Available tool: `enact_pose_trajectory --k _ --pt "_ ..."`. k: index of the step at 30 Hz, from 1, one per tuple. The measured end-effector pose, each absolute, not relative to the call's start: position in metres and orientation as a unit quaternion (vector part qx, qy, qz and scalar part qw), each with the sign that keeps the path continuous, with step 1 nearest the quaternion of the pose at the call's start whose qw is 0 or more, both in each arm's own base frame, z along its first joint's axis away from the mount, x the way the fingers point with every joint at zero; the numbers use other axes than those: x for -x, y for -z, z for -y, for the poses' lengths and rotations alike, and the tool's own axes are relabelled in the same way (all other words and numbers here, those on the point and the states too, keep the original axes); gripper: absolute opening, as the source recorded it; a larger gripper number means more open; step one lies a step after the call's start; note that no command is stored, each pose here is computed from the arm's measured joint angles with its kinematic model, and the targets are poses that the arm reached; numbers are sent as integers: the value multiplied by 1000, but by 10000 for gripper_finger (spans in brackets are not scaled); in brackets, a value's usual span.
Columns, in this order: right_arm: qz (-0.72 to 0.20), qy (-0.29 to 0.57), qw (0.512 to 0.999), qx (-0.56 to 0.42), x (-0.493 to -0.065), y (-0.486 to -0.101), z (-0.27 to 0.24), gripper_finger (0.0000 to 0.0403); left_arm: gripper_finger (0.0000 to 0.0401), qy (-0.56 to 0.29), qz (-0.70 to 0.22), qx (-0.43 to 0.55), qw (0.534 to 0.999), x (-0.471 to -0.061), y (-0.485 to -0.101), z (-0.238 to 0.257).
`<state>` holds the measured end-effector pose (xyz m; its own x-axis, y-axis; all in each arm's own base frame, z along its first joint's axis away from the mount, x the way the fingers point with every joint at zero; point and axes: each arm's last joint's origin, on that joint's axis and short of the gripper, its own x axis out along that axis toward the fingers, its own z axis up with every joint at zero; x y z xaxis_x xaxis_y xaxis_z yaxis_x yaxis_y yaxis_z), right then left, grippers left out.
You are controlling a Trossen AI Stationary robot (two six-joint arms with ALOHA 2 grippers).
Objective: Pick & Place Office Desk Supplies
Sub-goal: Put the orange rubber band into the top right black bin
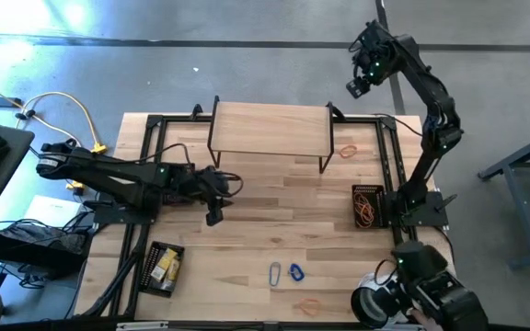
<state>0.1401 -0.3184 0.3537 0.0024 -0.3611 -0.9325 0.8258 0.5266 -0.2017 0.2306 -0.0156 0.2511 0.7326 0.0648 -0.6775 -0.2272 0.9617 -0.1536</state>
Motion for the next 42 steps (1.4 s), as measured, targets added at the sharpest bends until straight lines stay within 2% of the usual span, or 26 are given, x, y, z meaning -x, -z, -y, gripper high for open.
enact_pose_trajectory --k 7,12,17,22,28,36,42 --pt "-575 395 702 -144 -162 -353 311 197 115 -84 -355 116 924 -231 -251 13" --pt "-547 391 735 -88 -185 -358 310 175 115 -80 -353 107 926 -231 -252 13" --pt "-552 439 708 -46 -181 -361 317 163 115 -79 -348 106 928 -232 -252 13" --pt "-560 458 686 -76 -156 -359 327 149 115 -79 -348 106 928 -232 -253 13" --pt "-586 372 714 -94 -166 -344 326 128 115 -82 -347 107 928 -232 -253 12" --pt "-697 309 641 -93 -177 -299 337 108 115 -82 -347 107 928 -232 -253 12" --pt "-725 231 638 -121 -180 -286 331 84 115 -85 -347 104 928 -232 -253 9"
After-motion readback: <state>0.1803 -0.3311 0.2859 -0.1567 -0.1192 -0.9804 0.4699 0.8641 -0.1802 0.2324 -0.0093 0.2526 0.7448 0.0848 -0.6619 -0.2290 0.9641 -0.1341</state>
